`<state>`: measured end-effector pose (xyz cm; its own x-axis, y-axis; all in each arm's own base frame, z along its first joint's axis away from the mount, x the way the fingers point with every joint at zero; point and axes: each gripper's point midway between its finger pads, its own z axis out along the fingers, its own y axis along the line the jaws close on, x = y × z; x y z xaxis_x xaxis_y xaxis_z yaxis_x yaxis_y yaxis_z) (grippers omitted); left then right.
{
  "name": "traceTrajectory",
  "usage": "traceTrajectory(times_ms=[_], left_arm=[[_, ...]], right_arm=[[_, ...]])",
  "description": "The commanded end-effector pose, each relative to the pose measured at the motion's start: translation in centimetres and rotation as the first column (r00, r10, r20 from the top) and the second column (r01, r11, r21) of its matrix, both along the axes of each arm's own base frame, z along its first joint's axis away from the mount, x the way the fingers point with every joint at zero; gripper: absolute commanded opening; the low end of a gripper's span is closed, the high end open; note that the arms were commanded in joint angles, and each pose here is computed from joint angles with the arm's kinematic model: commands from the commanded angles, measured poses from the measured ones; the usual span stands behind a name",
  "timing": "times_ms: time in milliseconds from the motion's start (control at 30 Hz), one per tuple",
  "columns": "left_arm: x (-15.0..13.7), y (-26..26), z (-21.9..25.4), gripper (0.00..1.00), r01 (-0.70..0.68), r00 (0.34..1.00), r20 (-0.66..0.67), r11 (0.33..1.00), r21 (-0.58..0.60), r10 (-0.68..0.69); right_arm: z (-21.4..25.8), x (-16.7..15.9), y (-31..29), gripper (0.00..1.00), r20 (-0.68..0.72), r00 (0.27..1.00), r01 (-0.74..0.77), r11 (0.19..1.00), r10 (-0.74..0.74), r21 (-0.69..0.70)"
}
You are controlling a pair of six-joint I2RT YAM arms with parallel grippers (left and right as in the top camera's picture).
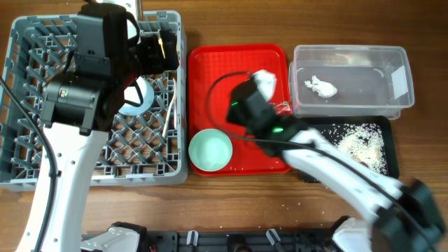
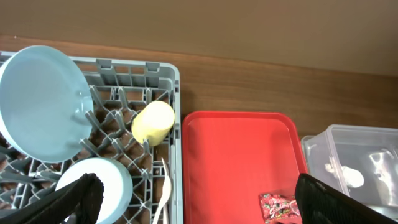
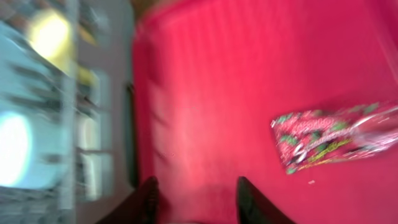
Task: Sort waste into correct bins and load items into the dishwasher rack
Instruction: 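Move the right gripper back toward the red wrapper on the tray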
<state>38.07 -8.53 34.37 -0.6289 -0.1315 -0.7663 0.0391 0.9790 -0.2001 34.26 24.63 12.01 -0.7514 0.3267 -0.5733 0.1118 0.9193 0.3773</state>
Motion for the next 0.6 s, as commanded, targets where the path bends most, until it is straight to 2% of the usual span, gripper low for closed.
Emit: traceTrajectory(times_ms=[0,100,200,367,567], left_arm=[[0.1,0.0,0.0,1.0,-0.004,1.0,-0.001,1.0,-0.017,0.004],[0.1,0.0,0.0,1.0,-0.004,1.0,-0.001,1.0,-0.017,0.004],[0.1,0.0,0.0,1.0,-0.004,1.0,-0.001,1.0,-0.017,0.004],[0.1,0.0,0.0,1.0,-0.004,1.0,-0.001,1.0,-0.017,0.004],[0.1,0.0,0.0,1.0,-0.004,1.0,-0.001,1.0,-0.017,0.004]], right_arm=[[-5.3,1.9,-1.4,0.04,0.056,0.991,0.133,0.977,-0.125,-0.166],[-8.0,3.4,-1.6,0.04,0.058,0.989,0.143,0.973,-0.135,-0.182],[-7.5,4.5,-1.6,0.04,0.098,0.992,0.101,0.972,-0.081,-0.213],[-7.7,5.4,-4.0,0.04,0.101,0.982,0.178,0.957,-0.159,-0.227],[-12.0,5.1,-4.4,0.04,-0.013,0.988,0.147,0.964,-0.154,-0.222]])
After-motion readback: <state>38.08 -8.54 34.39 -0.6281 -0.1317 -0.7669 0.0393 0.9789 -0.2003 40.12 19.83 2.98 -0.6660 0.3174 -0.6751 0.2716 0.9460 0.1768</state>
